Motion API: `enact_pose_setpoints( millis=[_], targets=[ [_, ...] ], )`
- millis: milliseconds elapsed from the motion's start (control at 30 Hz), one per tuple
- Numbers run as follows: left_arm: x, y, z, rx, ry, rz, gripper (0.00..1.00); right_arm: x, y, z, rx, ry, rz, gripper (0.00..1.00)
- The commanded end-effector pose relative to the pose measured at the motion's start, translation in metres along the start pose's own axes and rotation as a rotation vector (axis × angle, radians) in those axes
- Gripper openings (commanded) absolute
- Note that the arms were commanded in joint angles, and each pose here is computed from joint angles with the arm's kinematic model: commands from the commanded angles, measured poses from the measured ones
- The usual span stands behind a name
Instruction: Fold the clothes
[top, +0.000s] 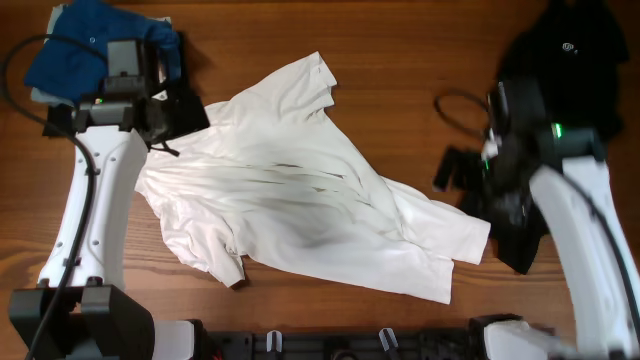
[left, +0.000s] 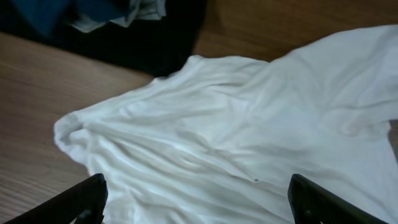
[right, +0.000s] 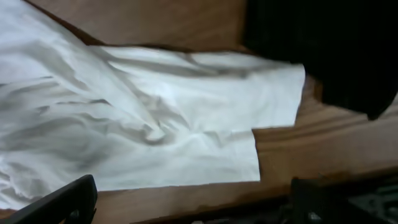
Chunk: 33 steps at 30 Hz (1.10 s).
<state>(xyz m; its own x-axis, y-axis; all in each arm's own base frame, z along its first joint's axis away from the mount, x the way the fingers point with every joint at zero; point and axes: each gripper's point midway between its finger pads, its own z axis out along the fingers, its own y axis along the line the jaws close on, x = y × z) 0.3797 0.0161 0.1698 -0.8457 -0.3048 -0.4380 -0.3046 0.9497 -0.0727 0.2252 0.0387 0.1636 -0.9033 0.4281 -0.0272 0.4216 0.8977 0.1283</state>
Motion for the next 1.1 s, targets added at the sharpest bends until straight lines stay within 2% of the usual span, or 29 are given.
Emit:
enact_pose_setpoints(
  millis=[0, 33, 100, 233, 300, 600, 800, 900, 1067],
  targets=[
    [-0.001, -0.030, -0.002, 0.079, -0.011, 0.024, 0.93, 0.048, -0.022, 0.022, -0.020, 0.039, 0.137, 0.93],
    [0.000, -0.039, 0.001, 0.089, -0.013, 0.040, 0.93, 0.065, -0.030, 0.035, -0.027, 0.069, 0.167, 0.88],
    [0.001, -0.052, 0.007, 0.104, -0.011, 0.050, 0.93, 0.075, -0.042, 0.053, 0.008, 0.079, 0.212, 0.82],
    [0.004, -0.071, 0.015, 0.125, -0.011, 0.088, 0.93, 0.060, -0.052, 0.078, 0.072, 0.027, 0.304, 0.76],
    [0.006, -0.081, 0.021, 0.134, -0.007, 0.109, 0.93, 0.041, -0.058, 0.092, 0.150, -0.015, 0.378, 0.67],
    [0.009, -0.085, 0.026, 0.136, 0.000, 0.118, 0.94, 0.040, -0.065, 0.145, 0.265, 0.099, 0.401, 0.58],
    [0.005, -0.087, 0.025, 0.142, -0.014, 0.117, 0.95, 0.043, -0.064, 0.169, 0.208, 0.082, 0.401, 0.30],
    [0.001, -0.089, 0.025, 0.149, -0.031, 0.116, 0.95, 0.043, -0.064, 0.169, 0.207, 0.083, 0.400, 0.04],
    [0.001, -0.089, 0.025, 0.150, -0.031, 0.116, 0.95, 0.052, -0.060, 0.168, 0.187, 0.133, 0.350, 0.04]
  ],
)
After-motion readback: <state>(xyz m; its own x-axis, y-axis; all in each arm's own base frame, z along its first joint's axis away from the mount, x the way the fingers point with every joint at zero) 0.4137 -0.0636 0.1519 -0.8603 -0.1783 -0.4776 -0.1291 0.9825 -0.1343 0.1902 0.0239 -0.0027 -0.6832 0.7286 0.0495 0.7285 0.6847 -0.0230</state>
